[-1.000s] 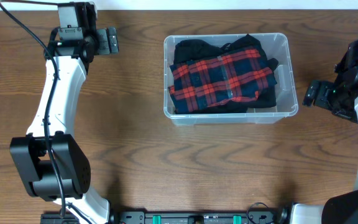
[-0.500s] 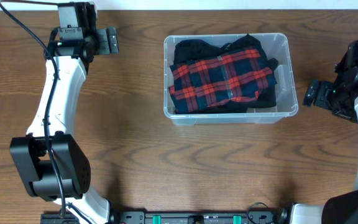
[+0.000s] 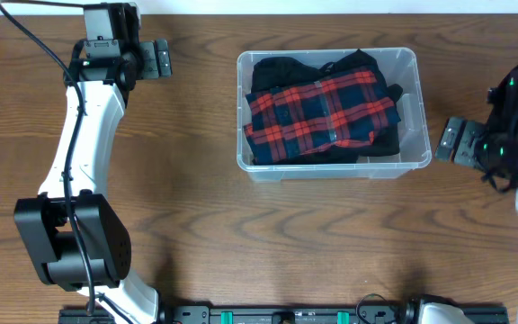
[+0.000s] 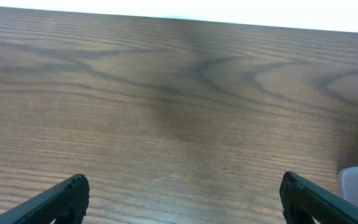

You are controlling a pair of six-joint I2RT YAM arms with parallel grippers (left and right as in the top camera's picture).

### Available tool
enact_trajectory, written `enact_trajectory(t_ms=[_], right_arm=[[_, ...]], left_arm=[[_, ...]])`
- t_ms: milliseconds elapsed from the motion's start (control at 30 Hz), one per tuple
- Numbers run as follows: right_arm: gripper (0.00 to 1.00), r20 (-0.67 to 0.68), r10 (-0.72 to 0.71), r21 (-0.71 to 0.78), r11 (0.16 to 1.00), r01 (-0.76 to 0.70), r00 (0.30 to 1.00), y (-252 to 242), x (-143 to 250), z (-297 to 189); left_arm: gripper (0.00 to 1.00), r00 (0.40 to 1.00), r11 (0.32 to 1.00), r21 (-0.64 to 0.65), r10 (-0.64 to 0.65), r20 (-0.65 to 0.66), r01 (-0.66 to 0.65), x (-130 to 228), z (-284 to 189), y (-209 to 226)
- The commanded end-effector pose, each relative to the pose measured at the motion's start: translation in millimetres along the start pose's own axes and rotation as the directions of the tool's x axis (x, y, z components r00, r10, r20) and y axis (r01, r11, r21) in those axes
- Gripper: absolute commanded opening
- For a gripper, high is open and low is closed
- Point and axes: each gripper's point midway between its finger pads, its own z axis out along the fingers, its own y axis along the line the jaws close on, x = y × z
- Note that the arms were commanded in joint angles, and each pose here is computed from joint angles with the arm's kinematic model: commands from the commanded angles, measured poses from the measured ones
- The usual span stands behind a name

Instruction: Pack container

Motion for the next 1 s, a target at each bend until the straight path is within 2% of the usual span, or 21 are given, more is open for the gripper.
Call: enact_trajectory(t_ms=[0, 233, 433, 633, 967], right_arm=[[0.99, 0.122, -0.041, -0.041, 0.998, 0.047, 0.992, 12, 2, -37], [0.99, 0.352, -0.044, -0.124, 0.988, 0.093, 0.935, 19, 12, -103], [0.99, 0.488, -0.016, -0.180, 0.977, 0.118, 0.873, 21, 19, -127], [0.99, 0.596, 0.031, -0.239, 0.961, 0.141, 0.802, 30, 21, -116], [0.99, 0.714, 0.094, -0.340, 0.912, 0.227, 0.693, 60, 26, -55]], left_arm=[[0.98, 1.000, 1.000, -0.006, -0.010, 0.011, 0.011, -3, -7, 2], [0.98, 1.000, 1.000, -0.006, -0.010, 0.011, 0.011, -3, -7, 2], [0.98, 1.000, 1.000, -0.006, -0.010, 0.011, 0.011, -3, -7, 2], [0.98, 1.000, 1.000, -0.006, -0.010, 0.011, 0.011, -3, -7, 2], [0.98, 1.000, 1.000, -0.006, -0.010, 0.011, 0.011, -3, -7, 2]])
